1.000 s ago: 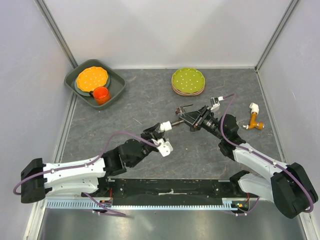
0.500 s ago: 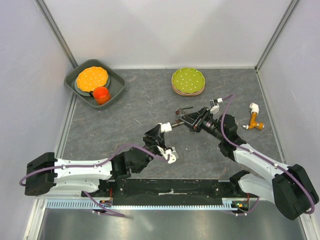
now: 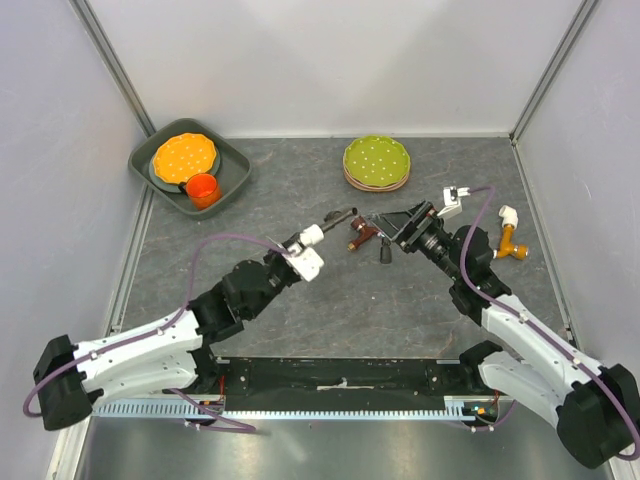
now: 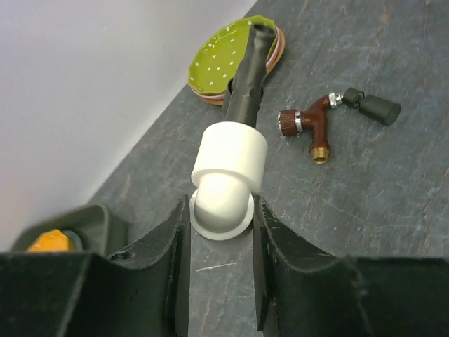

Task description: Install the water faucets

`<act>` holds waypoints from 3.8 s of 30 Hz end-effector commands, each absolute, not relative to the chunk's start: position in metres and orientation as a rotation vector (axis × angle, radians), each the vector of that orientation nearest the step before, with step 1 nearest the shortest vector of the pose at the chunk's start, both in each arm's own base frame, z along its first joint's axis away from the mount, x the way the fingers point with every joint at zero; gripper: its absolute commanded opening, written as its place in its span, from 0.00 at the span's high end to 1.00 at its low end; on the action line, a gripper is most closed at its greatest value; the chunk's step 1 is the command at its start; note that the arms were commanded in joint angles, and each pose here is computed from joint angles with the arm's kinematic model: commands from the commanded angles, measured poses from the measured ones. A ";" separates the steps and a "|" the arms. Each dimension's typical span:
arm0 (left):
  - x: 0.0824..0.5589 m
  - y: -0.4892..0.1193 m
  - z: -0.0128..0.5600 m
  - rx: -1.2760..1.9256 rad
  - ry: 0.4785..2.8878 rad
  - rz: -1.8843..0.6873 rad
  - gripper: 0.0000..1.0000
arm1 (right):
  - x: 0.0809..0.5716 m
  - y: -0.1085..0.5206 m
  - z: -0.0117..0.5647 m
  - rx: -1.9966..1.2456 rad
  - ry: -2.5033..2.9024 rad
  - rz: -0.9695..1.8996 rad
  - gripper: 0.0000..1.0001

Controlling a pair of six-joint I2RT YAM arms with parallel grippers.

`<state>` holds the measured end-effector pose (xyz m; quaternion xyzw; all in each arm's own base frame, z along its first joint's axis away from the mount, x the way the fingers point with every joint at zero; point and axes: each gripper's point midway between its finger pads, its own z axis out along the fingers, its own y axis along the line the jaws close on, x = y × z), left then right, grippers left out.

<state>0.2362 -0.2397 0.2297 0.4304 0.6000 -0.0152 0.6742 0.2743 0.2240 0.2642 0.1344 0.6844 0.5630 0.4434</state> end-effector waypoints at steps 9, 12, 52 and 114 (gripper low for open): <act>0.242 -0.248 0.293 0.696 1.421 -0.659 0.98 | 0.264 0.199 0.297 -0.108 1.457 1.042 0.07; 0.242 -0.247 0.299 0.680 1.420 -0.737 0.98 | 0.253 0.198 0.303 -0.252 1.348 0.975 0.05; 0.215 -0.262 0.326 0.618 1.377 -1.164 0.98 | 0.216 0.262 0.253 -0.658 1.146 1.451 0.09; 0.189 -0.291 0.307 0.818 1.504 -1.431 0.46 | 0.179 0.260 0.310 -0.855 0.959 1.471 1.00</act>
